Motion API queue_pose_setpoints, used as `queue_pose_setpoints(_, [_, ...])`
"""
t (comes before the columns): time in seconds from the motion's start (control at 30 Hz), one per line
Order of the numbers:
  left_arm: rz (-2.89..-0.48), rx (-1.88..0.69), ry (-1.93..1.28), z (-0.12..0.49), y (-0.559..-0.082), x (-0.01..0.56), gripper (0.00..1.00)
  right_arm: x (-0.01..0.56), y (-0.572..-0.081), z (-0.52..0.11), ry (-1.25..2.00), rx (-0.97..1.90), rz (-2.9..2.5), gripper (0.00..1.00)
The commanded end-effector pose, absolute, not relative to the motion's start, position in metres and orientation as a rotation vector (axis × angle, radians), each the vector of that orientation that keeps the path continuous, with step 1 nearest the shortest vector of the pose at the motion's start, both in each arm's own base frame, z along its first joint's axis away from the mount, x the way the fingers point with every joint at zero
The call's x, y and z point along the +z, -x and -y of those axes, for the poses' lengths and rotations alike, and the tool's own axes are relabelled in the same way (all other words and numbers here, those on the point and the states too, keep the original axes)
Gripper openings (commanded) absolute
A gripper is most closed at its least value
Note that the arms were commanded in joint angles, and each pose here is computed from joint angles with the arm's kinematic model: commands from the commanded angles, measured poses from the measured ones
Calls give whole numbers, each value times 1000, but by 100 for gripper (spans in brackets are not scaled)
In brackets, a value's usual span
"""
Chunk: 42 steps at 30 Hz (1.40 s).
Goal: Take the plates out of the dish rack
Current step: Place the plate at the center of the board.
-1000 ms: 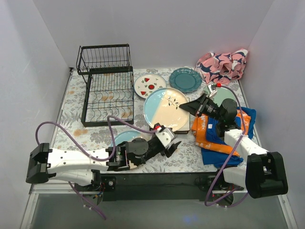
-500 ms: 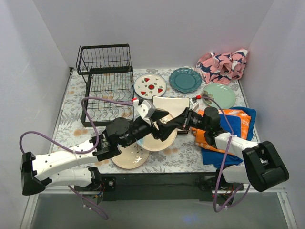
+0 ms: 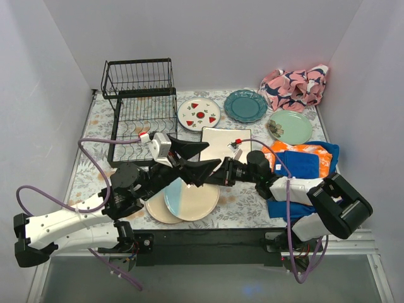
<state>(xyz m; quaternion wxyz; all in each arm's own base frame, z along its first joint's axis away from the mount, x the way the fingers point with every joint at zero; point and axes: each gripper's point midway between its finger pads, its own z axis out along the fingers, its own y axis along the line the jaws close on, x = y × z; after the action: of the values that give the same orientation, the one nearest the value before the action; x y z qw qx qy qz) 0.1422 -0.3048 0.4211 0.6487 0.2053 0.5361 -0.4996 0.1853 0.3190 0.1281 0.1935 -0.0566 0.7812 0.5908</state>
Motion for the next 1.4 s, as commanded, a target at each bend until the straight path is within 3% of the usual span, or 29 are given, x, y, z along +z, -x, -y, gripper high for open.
queue_pose_setpoints(0.0, [-1211, -1120, -406, 285, -144, 418, 65, 170, -190, -345, 264, 1734, -2010, 1])
queue_pose_setpoints(0.53, [-1156, -1098, -324, 263, -147, 444, 65, 160, -173, -361, 323, 1745, -2051, 1])
queue_pose_setpoints(1.0, [-1146, -1058, -291, 252, -151, 443, 65, 175, -197, -407, 344, 1792, -2020, 1])
queue_pose_setpoints(1.37, [-1130, -1039, -256, 237, -151, 448, 65, 153, -196, -425, 340, 1783, -2081, 1])
